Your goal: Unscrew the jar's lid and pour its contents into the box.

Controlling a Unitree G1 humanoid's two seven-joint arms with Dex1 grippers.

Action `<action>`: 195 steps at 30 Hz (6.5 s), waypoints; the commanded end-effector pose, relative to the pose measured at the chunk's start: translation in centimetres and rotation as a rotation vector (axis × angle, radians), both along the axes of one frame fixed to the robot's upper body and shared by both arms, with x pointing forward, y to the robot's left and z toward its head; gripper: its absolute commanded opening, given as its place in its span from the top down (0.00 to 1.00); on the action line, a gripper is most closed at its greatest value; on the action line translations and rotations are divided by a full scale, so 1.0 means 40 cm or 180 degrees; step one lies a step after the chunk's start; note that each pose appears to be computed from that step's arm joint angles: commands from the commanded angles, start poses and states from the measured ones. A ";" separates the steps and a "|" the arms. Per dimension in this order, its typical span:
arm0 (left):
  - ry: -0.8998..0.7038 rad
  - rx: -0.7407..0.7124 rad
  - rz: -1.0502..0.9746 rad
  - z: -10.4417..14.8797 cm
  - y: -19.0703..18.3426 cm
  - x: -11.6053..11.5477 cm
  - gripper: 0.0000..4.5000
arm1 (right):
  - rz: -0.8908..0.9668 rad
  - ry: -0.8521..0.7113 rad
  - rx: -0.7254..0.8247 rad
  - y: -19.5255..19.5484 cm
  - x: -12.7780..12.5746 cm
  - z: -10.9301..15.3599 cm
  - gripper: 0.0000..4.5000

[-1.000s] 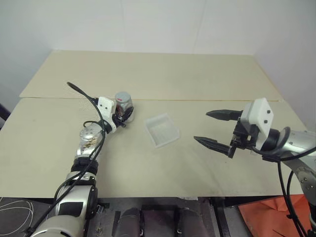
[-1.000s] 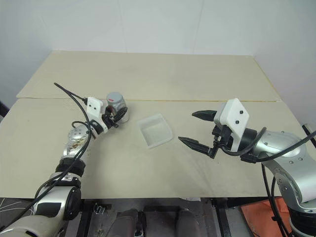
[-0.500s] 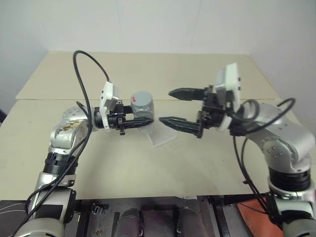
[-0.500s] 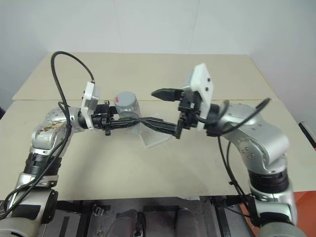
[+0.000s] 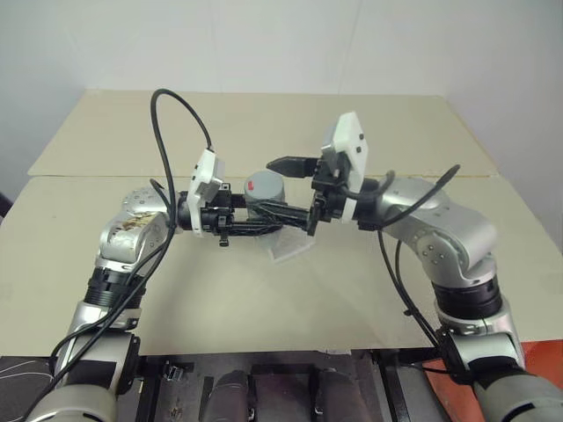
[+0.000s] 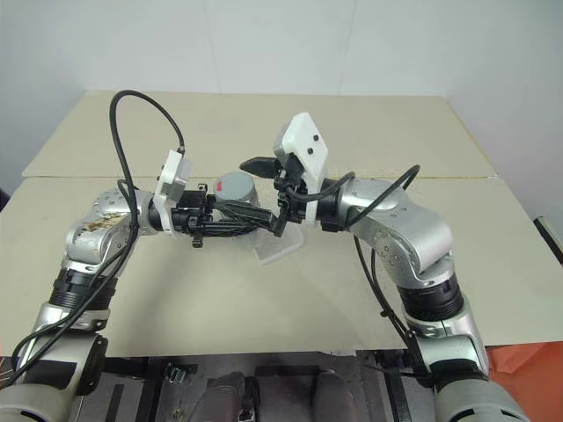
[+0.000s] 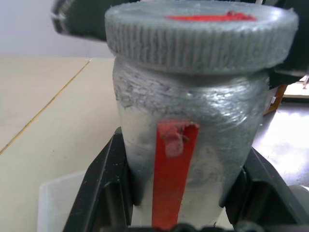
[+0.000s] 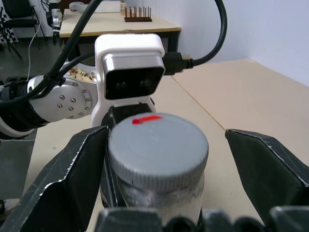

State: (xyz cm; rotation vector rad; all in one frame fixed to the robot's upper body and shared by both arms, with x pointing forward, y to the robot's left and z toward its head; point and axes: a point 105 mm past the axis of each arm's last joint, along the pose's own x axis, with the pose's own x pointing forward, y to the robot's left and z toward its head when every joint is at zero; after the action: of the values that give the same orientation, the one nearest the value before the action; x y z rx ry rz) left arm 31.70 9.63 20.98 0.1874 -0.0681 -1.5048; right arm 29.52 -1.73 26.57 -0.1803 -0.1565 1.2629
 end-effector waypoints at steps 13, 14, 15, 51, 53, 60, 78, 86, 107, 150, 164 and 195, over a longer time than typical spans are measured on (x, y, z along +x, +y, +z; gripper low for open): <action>-0.0376 0.0002 -0.0807 0.085 -0.035 -0.086 0.57 | 0.1596 -0.0149 -0.0197 0.004 -0.059 0.005 0.38; -0.0367 0.0023 -0.0905 0.088 -0.037 -0.097 0.57 | 0.1905 -0.0179 -0.0253 0.000 -0.070 0.004 0.38; -0.0365 0.0046 -0.0970 0.088 -0.039 -0.105 0.57 | 0.2160 -0.0207 -0.0290 -0.004 -0.076 0.006 0.38; -0.0303 0.0066 -0.0050 0.025 -0.002 -0.002 0.57 | -0.0005 -0.0317 0.0058 0.022 -0.037 0.040 0.00; -0.0316 0.0066 -0.0056 0.026 -0.003 -0.003 0.57 | -0.0097 -0.0276 0.0098 0.035 -0.019 0.042 0.00; -0.0357 0.0060 -0.0028 0.034 0.004 -0.007 0.57 | -0.0251 -0.0192 0.0172 0.035 0.018 0.043 0.00; -0.0363 0.0110 0.0057 0.046 0.042 -0.017 0.57 | -0.0740 -0.0243 0.0006 -0.090 0.109 0.040 0.00; -0.0335 0.0106 0.0062 0.048 0.051 -0.024 0.57 | -0.0906 -0.0259 -0.0059 -0.131 0.129 0.037 0.00; -0.0235 0.0000 0.0013 0.050 0.027 0.001 0.57 | 0.0027 -0.0297 0.0097 -0.005 -0.028 0.074 0.00; -0.0270 0.0096 0.0045 0.059 0.063 -0.024 0.57 | -0.0721 -0.0193 0.0187 -0.134 0.104 0.071 0.00; -0.0216 0.0015 0.0040 0.061 0.043 0.003 0.57 | 0.0065 -0.0391 0.0173 -0.042 -0.030 0.091 0.00; -0.0284 0.0041 0.0037 0.071 0.052 -0.004 0.57 | -0.0470 -0.0289 0.0150 -0.069 0.087 0.081 0.00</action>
State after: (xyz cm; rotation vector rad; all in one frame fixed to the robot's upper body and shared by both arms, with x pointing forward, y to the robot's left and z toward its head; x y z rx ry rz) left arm 32.47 11.47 22.49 0.2120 -0.0771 -1.4559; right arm 31.21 -1.09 28.01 -0.2302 -0.1853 1.2570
